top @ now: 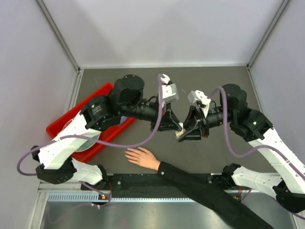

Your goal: Paint the nails

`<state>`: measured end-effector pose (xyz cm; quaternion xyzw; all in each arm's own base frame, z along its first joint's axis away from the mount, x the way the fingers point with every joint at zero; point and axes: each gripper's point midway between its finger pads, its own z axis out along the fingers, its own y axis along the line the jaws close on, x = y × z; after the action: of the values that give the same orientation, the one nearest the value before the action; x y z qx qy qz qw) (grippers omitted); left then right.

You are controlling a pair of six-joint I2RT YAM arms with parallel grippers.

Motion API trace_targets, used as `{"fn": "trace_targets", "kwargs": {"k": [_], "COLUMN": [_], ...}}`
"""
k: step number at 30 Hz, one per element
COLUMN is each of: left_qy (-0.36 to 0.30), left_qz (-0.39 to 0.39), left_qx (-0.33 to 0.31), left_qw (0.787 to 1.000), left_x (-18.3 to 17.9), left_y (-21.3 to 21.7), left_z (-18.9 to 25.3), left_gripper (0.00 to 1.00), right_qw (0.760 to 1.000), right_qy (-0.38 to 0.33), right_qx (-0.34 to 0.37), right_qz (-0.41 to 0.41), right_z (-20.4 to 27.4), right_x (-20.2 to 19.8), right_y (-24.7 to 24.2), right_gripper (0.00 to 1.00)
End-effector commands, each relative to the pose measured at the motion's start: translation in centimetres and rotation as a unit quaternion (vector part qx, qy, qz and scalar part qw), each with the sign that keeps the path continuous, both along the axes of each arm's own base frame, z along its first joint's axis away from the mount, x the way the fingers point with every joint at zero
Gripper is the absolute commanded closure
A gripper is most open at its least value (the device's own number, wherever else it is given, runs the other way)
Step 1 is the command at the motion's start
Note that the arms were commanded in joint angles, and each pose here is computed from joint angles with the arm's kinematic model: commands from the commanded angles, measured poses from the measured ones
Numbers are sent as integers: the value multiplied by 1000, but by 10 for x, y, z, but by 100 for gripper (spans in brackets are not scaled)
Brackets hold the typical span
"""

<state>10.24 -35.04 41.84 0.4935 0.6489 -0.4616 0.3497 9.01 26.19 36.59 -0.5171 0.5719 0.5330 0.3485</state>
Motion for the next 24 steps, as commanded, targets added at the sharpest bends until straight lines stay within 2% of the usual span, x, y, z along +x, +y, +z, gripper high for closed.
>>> {"fn": "trace_targets", "kwargs": {"k": [1,5,6,7,10,11,12,13,15,16,22,24], "left_qy": [-80,-101,-88,-105,-117,-122,-127,-131,-135,-139,-148,-131], "left_qz": [-245,-315,-326,-325,-265,-239,-213,-170,-125,-101,16,91], "left_qx": [-99,-114,-95,-89,-51,-43,-42,-44,-53,-73,-170,-183], "left_qw": [961,937,937,936,956,962,968,976,981,983,974,970], "left_x": [-70,-77,-77,-73,-51,-41,-34,-21,-13,-9,-5,14], "left_y": [6,-4,-3,-5,-10,-12,-10,-12,-3,-2,33,42], "left_z": [16,17,12,10,6,7,11,17,25,36,88,100], "left_gripper": [100,100,100,100,99,91,73,63,52,42,27,25], "right_qw": [981,980,981,980,985,987,989,990,992,993,992,988], "right_qy": [-91,-69,-65,-77,-69,-67,-61,-66,-74,-75,-79,-80], "right_qx": [129,125,123,126,115,112,106,102,95,91,66,54], "right_qz": [114,136,135,130,105,96,87,67,23,12,-74,-118], "right_z": [63,70,72,79,79,78,75,73,70,65,53,50], "right_x": [-40,-37,-36,-34,-26,-23,-21,-14,-3,0,21,35], "right_y": [-7,-1,0,1,4,5,6,7,6,7,1,-2], "right_gripper": [100,100,100,100,100,100,100,100,100,100,100,100]}}
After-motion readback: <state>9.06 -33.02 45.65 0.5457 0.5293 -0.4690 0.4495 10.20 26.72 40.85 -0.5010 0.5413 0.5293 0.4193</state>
